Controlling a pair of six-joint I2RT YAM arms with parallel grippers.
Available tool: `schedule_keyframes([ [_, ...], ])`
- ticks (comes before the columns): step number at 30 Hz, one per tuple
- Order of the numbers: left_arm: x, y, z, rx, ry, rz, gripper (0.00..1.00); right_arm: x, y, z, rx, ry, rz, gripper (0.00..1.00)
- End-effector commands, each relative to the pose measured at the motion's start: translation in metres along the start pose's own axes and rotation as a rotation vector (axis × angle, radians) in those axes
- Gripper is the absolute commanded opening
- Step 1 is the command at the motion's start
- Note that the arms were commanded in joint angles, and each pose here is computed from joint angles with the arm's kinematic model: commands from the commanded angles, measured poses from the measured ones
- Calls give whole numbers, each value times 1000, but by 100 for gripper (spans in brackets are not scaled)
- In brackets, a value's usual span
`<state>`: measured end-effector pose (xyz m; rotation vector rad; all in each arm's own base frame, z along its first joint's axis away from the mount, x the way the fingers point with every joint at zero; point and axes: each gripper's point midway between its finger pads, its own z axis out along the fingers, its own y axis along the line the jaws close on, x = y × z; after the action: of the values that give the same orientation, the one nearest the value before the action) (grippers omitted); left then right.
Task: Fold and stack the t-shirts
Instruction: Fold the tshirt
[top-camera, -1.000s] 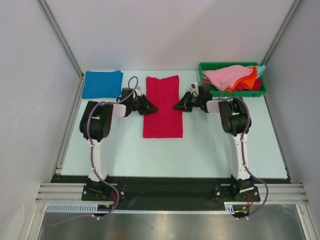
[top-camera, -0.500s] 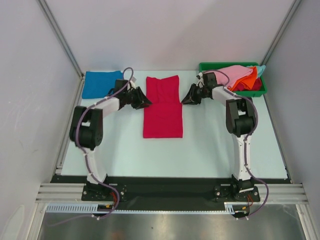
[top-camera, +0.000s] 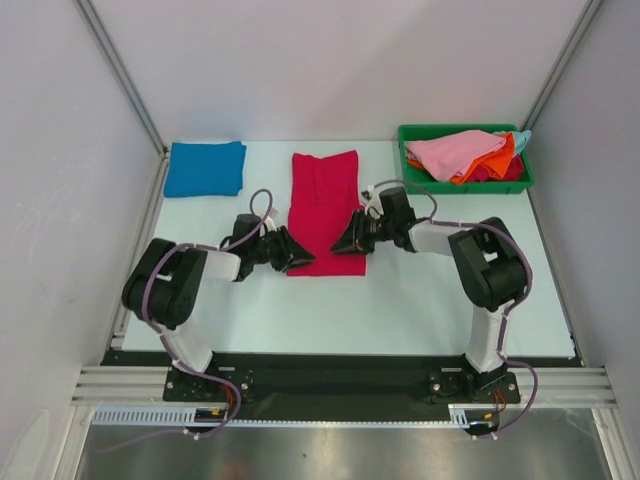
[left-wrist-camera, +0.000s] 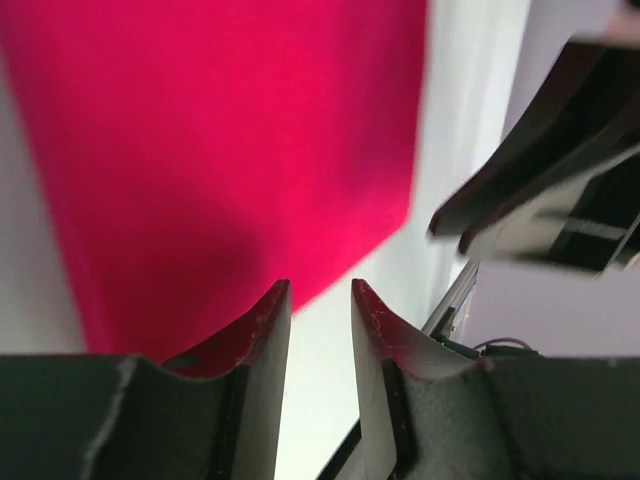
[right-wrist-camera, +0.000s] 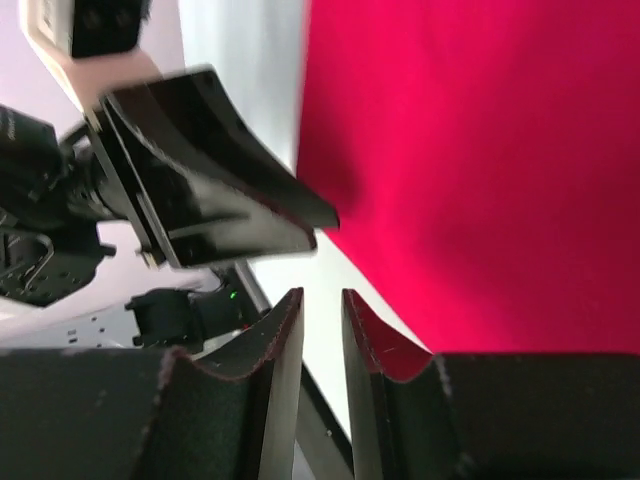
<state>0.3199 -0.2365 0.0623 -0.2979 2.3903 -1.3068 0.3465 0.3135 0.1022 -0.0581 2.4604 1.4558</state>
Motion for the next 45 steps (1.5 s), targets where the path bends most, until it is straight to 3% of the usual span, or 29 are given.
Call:
schedule_keyframes([
  [1,-14,-13,7,134,-59,11,35,8,6,10,-166,-18,41,27],
  [5,-7,23,4,61,-56,-46,33,33,-40,7,-97,-1,118,25],
  [10,20,64,-14,-70,3,-63,33,57,-109,-27,66,-23,223,25],
  [16,38,67,-48,-153,13,5,38,61,-120,-74,213,-53,192,27],
  [20,34,47,-69,-143,-77,20,48,61,-106,-87,256,-107,220,44],
  [21,31,43,-77,-144,-127,32,50,65,-107,-87,265,-122,241,55],
  [23,33,39,-83,-126,-183,-50,58,68,-91,-84,254,-163,293,68],
  [24,46,47,-86,-117,-198,-96,59,68,-84,-81,230,-188,303,69],
  [26,42,34,-86,-26,-271,-169,60,67,-65,-75,212,-255,346,69],
  [28,41,41,-86,-47,-321,-214,59,63,-59,-73,233,-319,365,66],
  [30,45,52,-86,-97,-358,-262,57,58,-55,-70,275,-408,392,55],
  [33,52,52,-87,-92,-417,-369,56,55,-50,-59,265,-482,470,54],
  [34,43,52,-91,-92,-490,-401,57,57,-51,-55,265,-486,491,54],
  [40,45,69,-88,-169,-539,-492,56,68,-67,-52,319,-565,619,54],
  [45,43,79,-81,-237,-533,-474,49,69,-80,-54,352,-596,650,53],
])
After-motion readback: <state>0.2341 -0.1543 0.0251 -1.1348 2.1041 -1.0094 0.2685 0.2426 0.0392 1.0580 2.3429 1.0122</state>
